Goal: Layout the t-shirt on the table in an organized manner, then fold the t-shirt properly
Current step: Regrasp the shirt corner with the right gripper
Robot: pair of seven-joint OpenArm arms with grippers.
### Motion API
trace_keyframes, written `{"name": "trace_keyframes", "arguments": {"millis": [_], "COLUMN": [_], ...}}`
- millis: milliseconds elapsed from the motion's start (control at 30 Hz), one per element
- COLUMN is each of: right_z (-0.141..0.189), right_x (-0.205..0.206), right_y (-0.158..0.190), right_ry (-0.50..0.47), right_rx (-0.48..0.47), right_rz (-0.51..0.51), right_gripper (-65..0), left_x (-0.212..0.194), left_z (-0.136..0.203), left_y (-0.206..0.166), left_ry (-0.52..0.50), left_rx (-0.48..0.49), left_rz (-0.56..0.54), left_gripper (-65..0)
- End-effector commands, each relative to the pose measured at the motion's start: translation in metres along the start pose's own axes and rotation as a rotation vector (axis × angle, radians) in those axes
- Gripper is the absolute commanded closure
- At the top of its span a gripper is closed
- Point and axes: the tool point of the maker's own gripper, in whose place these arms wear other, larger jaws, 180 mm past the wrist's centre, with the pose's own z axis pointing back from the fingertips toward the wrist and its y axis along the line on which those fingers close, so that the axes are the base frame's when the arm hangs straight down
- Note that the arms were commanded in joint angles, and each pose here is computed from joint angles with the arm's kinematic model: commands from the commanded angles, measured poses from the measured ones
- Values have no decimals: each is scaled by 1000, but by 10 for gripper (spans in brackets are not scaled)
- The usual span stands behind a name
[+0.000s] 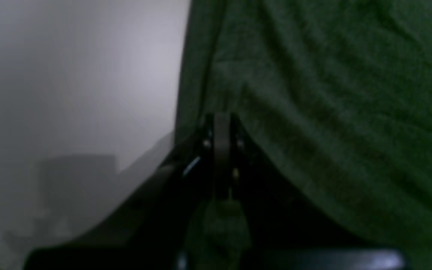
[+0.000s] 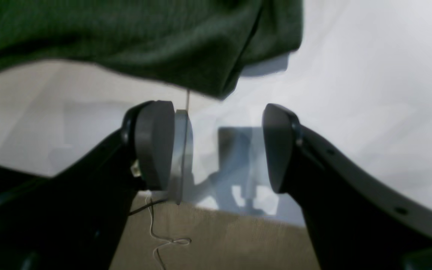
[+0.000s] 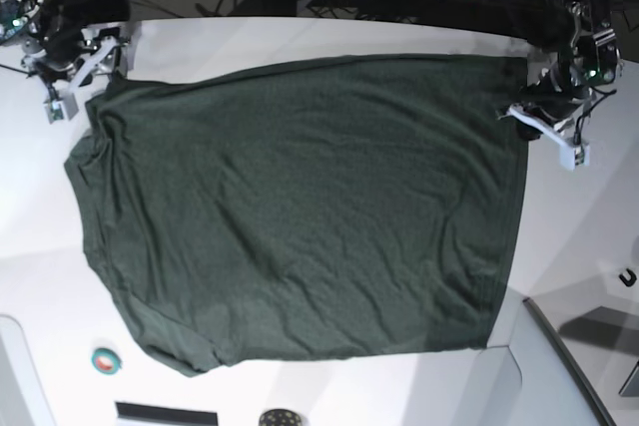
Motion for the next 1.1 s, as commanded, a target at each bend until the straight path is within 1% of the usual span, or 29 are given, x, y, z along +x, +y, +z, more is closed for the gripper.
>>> {"name": "trace_keyframes", "arguments": {"millis": [0, 67, 100, 200, 300, 367, 400, 467, 567, 600, 667, 700, 800, 967, 1067], "right_z": [3, 1, -1, -6, -12, -16, -17, -17, -17, -17, -16, -15, -3, 17, 17], "right_x": [8, 5, 5, 5, 5, 2, 1, 1, 2, 3, 0, 1, -1, 20, 35], "right_y": [-4, -4, -1, 11, 16, 17, 16, 16, 17, 17, 17, 15, 12, 11, 19], "right_ry": [-30, -23, -21, -9, -2, 8, 10, 10, 9, 7, 15, 14, 28, 25, 16], "right_rx": [-4, 0, 7, 40, 57, 64, 65, 66, 67, 66, 65, 61, 36, -10, -2], "right_rz": [4, -3, 0, 24, 21, 10, 4, 4, 6, 8, 9, 12, 44, 122, 163], "right_gripper": [-353, -348, -330, -230, -165, -146, -147, -147, -128, -99, -12, 0, -6, -6, -8], "left_x": [15, 13, 11, 9, 10, 11, 8, -1, -15, -19, -26, -28, -31, -31, -32], "left_z": [0, -5, -7, -12, -14, -15, -16, -20, -30, -32, -34, -34, -37, -38, -38], "left_y": [0, -7, -10, -19, -22, -26, -25, -22, -20, -18, -16, -15, -25, -29, -29], "left_ry": [-40, -29, -21, -10, -25, -43, -38, -10, 36, 47, 68, 74, 87, 91, 93], "left_rx": [13, 31, 41, 60, 67, 63, 63, 64, 63, 64, 66, 67, 45, 34, 34], "left_rz": [-36, -78, -106, -146, -164, -165, -162, -152, -128, -123, -117, -117, -151, -179, -178], "left_gripper": [0, 0, 0, 0, 0, 0, 0, 0, 0, 0, 0, 0, 0, 0, 0]}}
